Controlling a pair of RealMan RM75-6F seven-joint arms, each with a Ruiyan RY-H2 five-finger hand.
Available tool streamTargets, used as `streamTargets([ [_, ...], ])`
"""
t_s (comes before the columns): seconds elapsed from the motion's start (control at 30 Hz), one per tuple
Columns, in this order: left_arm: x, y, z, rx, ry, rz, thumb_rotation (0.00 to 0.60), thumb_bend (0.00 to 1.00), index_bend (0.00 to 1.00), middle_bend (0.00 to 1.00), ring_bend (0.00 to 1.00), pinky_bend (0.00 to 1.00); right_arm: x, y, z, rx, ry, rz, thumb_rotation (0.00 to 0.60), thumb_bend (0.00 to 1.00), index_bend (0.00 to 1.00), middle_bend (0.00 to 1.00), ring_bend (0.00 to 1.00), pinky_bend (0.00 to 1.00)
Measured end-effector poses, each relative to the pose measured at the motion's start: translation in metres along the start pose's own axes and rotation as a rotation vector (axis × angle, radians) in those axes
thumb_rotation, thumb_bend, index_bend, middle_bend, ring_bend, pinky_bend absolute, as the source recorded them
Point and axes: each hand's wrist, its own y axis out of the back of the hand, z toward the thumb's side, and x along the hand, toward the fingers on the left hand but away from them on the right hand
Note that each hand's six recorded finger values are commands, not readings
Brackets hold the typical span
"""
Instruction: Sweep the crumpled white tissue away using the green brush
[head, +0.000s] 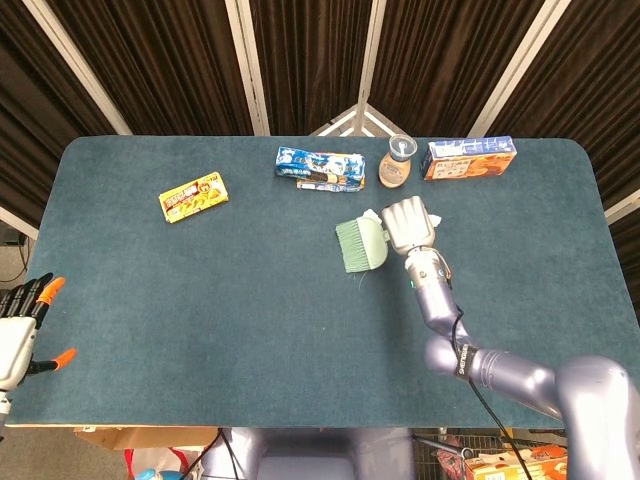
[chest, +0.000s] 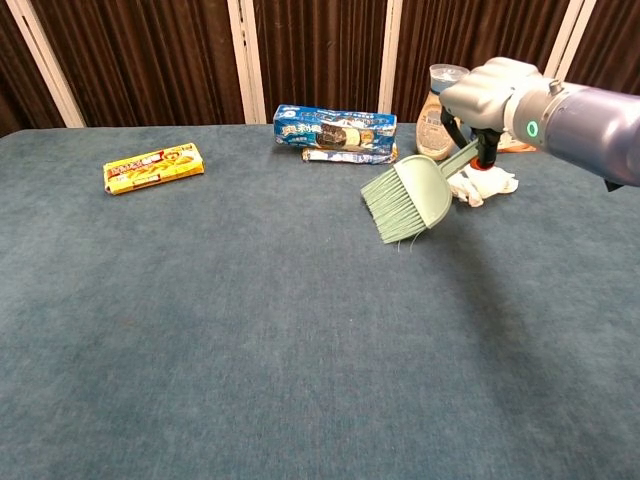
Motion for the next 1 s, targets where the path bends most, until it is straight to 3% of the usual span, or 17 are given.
streamTargets([
  [0.33,-0.001,0.000,0.001,-0.007,0.002,-0.009,0.600,0.05,0.00,0.00,0.00,0.00,-0.021,-0.011,-0.054,0.108,-0.132,-0.001,0.600,0.64,0.83,0.94,0.99,0.95],
  [0.63,-0.002,0.001,0.003,-0.008,-0.011,-0.001,0.600,0.05,0.00,0.00,0.00,0.00,-0.013,-0.016,-0.120,0.218,-0.267,0.011,0.600,0.64,0.83,0.94,0.99,0.95],
  [0.83,-0.003,0.003,0.003,-0.015,-0.011,0.005,0.600,0.05,0.00,0.00,0.00,0.00,0.001,-0.017,-0.147,0.227,-0.314,0.012,0.600,0.64,0.83,0.94,0.99,0.95],
  [1.0,-0.004,0.003,0.003,-0.020,-0.016,0.005,0.600,0.05,0.00,0.00,0.00,0.00,0.020,-0.011,-0.154,0.187,-0.293,-0.010,0.600,0.64,0.83,0.94,0.99,0.95],
])
